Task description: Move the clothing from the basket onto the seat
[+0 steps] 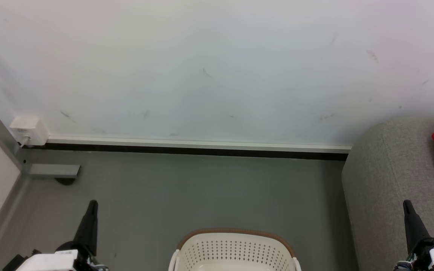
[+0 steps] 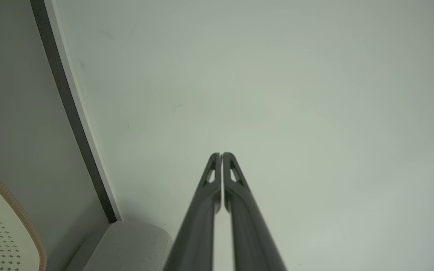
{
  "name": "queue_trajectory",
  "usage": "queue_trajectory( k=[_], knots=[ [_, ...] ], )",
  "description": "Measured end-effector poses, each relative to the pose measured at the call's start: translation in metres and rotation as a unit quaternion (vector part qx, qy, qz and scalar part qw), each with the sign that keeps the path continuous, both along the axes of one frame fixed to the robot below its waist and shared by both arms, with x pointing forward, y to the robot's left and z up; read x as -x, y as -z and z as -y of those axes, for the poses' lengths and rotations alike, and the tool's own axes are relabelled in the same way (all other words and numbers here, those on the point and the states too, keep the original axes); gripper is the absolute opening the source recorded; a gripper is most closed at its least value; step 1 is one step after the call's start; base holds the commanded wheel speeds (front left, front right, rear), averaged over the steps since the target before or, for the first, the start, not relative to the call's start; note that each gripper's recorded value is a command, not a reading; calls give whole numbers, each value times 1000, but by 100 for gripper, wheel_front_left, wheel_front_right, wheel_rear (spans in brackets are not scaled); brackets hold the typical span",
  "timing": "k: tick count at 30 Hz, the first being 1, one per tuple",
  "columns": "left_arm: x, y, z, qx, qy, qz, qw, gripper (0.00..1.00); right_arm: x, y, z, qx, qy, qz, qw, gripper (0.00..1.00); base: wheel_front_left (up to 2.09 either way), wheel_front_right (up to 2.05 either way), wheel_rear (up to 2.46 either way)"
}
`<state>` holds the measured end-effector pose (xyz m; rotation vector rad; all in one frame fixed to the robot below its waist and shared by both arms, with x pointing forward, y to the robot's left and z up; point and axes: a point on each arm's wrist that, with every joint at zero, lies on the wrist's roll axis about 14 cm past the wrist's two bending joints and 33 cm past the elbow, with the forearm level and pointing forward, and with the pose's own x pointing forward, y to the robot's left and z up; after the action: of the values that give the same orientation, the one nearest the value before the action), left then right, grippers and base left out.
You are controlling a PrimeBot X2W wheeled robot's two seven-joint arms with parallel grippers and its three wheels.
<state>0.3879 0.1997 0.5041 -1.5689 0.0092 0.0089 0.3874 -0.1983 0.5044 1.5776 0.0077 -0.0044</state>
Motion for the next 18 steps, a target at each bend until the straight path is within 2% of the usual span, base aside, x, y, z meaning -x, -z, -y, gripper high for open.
queue_trajectory(
  k=[18],
  knots=[
    [0,0,0,0,0,0,1000,0,0,0,0,0,0,0,1000,0,0,0,0]
  ],
)
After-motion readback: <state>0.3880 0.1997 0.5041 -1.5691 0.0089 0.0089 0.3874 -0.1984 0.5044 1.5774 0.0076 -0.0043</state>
